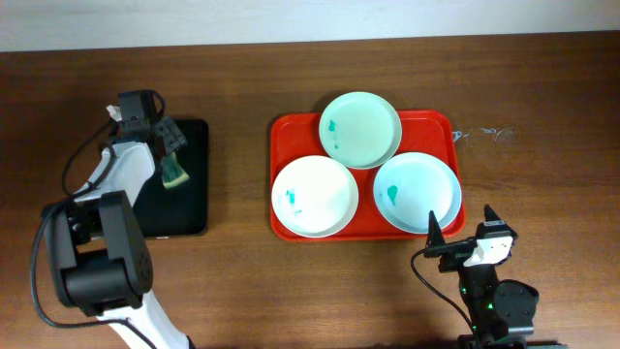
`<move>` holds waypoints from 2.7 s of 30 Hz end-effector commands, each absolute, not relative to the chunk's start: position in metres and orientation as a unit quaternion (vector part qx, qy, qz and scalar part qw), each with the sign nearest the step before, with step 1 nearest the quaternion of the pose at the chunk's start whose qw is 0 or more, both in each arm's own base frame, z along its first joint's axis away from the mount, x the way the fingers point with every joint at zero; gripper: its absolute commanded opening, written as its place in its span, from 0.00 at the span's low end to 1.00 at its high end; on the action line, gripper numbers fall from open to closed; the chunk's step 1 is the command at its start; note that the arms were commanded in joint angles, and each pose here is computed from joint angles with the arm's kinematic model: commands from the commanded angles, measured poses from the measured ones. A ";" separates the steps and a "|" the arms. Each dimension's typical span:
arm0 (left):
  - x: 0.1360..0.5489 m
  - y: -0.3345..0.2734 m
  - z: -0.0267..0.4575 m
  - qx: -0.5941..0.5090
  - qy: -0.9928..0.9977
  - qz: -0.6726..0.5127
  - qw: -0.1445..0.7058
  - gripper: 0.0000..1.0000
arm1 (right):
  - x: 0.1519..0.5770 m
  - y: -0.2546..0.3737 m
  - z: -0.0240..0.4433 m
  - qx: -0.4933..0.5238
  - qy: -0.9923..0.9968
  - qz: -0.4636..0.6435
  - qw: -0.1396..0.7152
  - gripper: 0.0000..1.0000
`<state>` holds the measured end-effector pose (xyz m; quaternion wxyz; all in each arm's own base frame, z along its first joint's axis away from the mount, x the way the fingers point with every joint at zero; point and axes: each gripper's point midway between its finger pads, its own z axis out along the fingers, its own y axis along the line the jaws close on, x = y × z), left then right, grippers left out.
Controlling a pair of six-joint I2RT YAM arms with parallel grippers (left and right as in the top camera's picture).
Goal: Clean dirty plates on tray and stack at the side
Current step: 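Move the left gripper to the black tray and grasp the sponge, then carry the sponge with the left gripper onto the lower-left white plate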
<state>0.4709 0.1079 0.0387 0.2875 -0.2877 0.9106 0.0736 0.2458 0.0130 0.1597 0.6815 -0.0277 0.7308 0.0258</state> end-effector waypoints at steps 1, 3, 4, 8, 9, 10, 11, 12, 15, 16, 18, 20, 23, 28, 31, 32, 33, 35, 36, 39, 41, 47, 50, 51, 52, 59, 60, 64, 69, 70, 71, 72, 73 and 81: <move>0.480 0.091 0.021 -0.274 0.921 0.022 0.275 0.80 | 0.246 0.014 0.157 -0.031 0.732 0.025 0.680 0.99; 0.478 0.089 0.012 -0.274 0.924 0.020 0.265 0.80 | 0.246 0.014 0.157 -0.031 0.732 0.025 0.680 0.99; 0.477 0.090 0.008 -0.274 0.925 0.021 0.262 0.80 | 0.246 0.014 0.157 -0.031 0.732 0.025 0.680 0.98; 0.472 0.089 -0.011 -0.274 0.931 0.024 0.240 0.52 | 0.246 0.014 0.157 -0.031 0.732 0.025 0.680 0.98; 0.471 0.089 -0.012 -0.274 0.931 0.025 0.239 0.25 | 0.246 0.014 0.157 -0.031 0.732 0.025 0.680 0.98; 0.471 0.089 -0.012 -0.274 0.931 0.025 0.239 0.01 | 0.246 0.014 0.157 -0.031 0.732 0.025 0.680 0.98; 0.471 0.089 -0.012 -0.274 0.931 0.024 0.239 0.01 | 0.246 0.014 0.157 -0.031 0.732 0.025 0.680 0.99; 0.470 0.089 -0.013 -0.274 0.932 0.025 0.237 0.13 | 0.246 0.014 0.157 -0.031 0.732 0.025 0.680 0.99; 0.460 0.087 -0.018 -0.275 0.937 0.028 0.214 0.99 | 0.246 0.014 0.157 -0.031 0.732 0.025 0.680 0.99; 0.452 0.086 -0.021 -0.275 0.941 0.028 0.197 0.99 | 0.246 0.014 0.157 -0.031 0.732 0.025 0.680 0.99; 0.435 0.078 -0.028 -0.272 0.949 0.018 0.156 0.99 | 0.246 0.014 0.157 -0.031 0.732 0.025 0.680 0.99; 0.413 0.066 -0.035 -0.270 0.957 0.000 0.104 0.99 | 0.246 0.014 0.157 -0.031 0.732 0.025 0.680 0.99; 0.395 0.062 -0.038 -0.270 0.961 0.002 0.067 0.51 | 0.246 0.014 0.157 -0.031 0.732 0.025 0.680 0.98; 0.389 0.061 -0.039 -0.270 0.961 0.004 0.054 1.00 | 0.246 0.014 0.157 -0.031 0.732 0.025 0.680 0.98; 0.376 0.059 -0.040 -0.270 0.962 0.007 0.027 0.99 | 0.246 0.014 0.157 -0.031 0.732 0.025 0.680 0.99; 0.371 0.059 -0.040 -0.270 0.963 0.008 0.018 0.99 | 0.246 0.014 0.157 -0.031 0.732 0.025 0.680 0.99; 0.368 0.058 -0.040 -0.269 0.963 0.009 0.011 0.99 | 0.246 0.014 0.157 -0.031 0.732 0.025 0.680 0.99; 0.361 0.054 -0.040 -0.269 0.963 0.004 -0.006 0.77 | 0.246 0.014 0.157 -0.031 0.732 0.025 0.680 0.99; 0.358 0.051 -0.040 -0.269 0.963 -0.003 -0.013 0.53 | 0.246 0.014 0.157 -0.031 0.732 0.025 0.680 0.99; 0.356 0.051 -0.040 -0.270 0.963 -0.004 -0.017 0.00 | 0.246 0.014 0.157 -0.031 0.732 0.025 0.680 0.99; 0.363 0.052 -0.040 -0.270 0.963 -0.005 -0.003 0.36 | 0.246 0.014 0.157 -0.031 0.732 0.025 0.680 0.99; 0.388 0.093 -0.035 -0.274 0.954 0.093 0.074 0.99 | 0.246 0.014 0.157 -0.031 0.732 0.025 0.680 0.98; 0.395 0.094 -0.034 -0.275 0.953 0.092 0.089 0.66 | 0.246 0.014 0.157 -0.031 0.732 0.025 0.680 0.99; 0.397 0.094 -0.033 -0.275 0.952 0.092 0.092 0.53 | 0.246 0.014 0.157 -0.031 0.732 0.025 0.680 0.99; 0.399 0.095 -0.033 -0.276 0.952 0.091 0.095 0.49 | 0.246 0.014 0.157 -0.031 0.732 0.025 0.680 0.99; 0.407 0.096 -0.012 -0.275 0.953 0.093 0.088 0.00 | 0.246 0.014 0.157 -0.031 0.732 0.025 0.680 0.99; 0.407 0.096 -0.004 -0.275 0.954 0.093 0.081 0.00 | 0.246 0.014 0.157 -0.031 0.732 0.025 0.680 0.99; 0.421 0.097 0.058 -0.274 0.955 0.092 0.069 0.00 | 0.246 0.014 0.157 -0.031 0.732 0.025 0.680 0.98; 0.440 0.076 0.137 -0.271 0.958 0.022 0.090 0.00 | 0.246 0.014 0.157 -0.031 0.732 0.025 0.680 0.98; 0.441 0.071 0.143 -0.270 0.959 0.007 0.091 0.00 | 0.246 0.014 0.157 -0.031 0.732 0.025 0.680 0.99; 0.441 0.069 0.144 -0.269 0.959 0.001 0.091 0.00 | 0.246 0.014 0.157 -0.031 0.732 0.025 0.680 0.99; 0.439 0.075 0.138 -0.271 0.959 0.018 0.085 0.00 | 0.246 0.014 0.157 -0.031 0.732 0.025 0.680 0.99; 0.435 0.081 0.126 -0.272 0.959 0.040 0.073 0.00 | 0.246 0.014 0.157 -0.031 0.732 0.025 0.680 0.99; 0.412 0.074 0.091 -0.265 0.964 0.032 0.017 0.00 | 0.246 0.014 0.157 -0.031 0.732 0.025 0.680 0.99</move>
